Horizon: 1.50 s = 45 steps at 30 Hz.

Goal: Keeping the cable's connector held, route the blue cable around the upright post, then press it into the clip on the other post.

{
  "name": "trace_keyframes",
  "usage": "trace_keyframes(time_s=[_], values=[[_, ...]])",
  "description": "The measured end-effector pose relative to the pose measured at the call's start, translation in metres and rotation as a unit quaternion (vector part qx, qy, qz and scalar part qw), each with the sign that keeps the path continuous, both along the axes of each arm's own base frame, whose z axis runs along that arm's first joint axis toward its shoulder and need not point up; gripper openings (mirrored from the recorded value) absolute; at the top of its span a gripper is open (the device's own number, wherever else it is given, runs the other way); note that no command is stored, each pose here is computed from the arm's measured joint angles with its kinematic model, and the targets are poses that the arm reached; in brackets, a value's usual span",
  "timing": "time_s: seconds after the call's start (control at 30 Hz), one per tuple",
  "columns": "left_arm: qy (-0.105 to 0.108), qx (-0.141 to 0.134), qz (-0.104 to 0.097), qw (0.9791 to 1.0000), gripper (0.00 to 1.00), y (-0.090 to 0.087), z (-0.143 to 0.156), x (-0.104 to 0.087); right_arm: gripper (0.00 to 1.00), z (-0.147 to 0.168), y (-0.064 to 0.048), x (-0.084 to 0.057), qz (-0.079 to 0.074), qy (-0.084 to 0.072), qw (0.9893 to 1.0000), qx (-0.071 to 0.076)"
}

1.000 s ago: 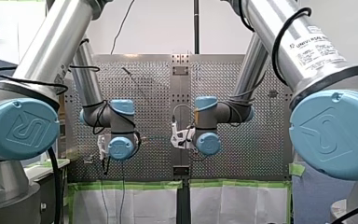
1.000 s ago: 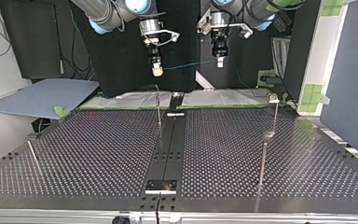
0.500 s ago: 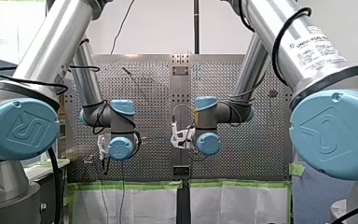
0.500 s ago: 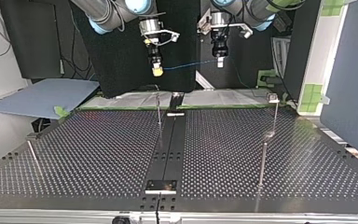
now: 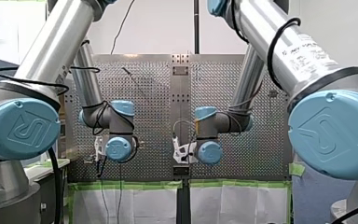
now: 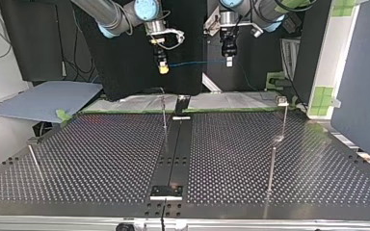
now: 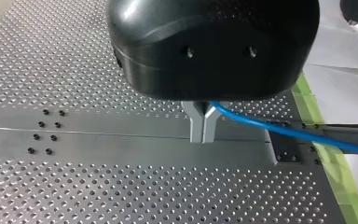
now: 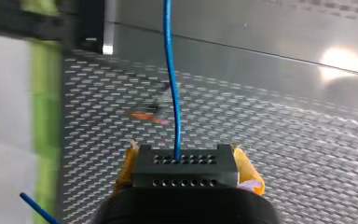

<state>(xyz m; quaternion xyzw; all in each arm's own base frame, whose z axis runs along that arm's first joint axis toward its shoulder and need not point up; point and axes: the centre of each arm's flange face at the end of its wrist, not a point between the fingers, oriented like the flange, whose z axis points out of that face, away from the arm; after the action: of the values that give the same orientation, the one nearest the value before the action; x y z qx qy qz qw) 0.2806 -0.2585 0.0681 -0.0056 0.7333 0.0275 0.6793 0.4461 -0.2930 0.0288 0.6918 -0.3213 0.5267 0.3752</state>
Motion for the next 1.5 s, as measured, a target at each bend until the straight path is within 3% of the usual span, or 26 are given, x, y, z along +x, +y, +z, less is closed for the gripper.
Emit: trace_keyframes(time_s=[0.17,0.43,0.53,0.67,0.83,1.1,1.5], values=[[0.001,0.001,0.0,1.0,0.0,0.0,0.0,0.0,0.0,-0.019,0.006,-0.006,0.0,0.023,0.9995,0.023],[0.001,0.002,0.0,1.0,0.0,0.0,0.0,-0.001,0.0,-0.022,0.007,-0.007,0.0,0.028,0.9993,0.027],[0.001,0.008,-0.009,0.9999,0.0,-0.005,0.006,-0.005,0.0,-0.015,0.004,-0.003,-0.002,0.026,0.9994,0.023],[0.0,0.003,-0.027,0.9996,0.0,-0.012,0.016,-0.01,0.0,0.002,0.002,0.003,-0.002,0.012,0.9996,0.024],[0.0,-0.007,-0.027,0.9996,0.0,-0.01,0.029,-0.009,0.0,0.031,-0.007,0.017,0.011,-0.019,0.9994,0.025],[-0.012,-0.015,-0.001,0.9998,0.0,-0.006,0.057,0.002,0.0,0.084,-0.021,0.041,0.041,-0.052,0.9977,0.01],[-0.059,-0.054,0.025,0.9965,0.0,-0.012,0.124,0.039,0.0,0.178,-0.04,0.057,0.052,-0.087,0.9946,-0.023]])
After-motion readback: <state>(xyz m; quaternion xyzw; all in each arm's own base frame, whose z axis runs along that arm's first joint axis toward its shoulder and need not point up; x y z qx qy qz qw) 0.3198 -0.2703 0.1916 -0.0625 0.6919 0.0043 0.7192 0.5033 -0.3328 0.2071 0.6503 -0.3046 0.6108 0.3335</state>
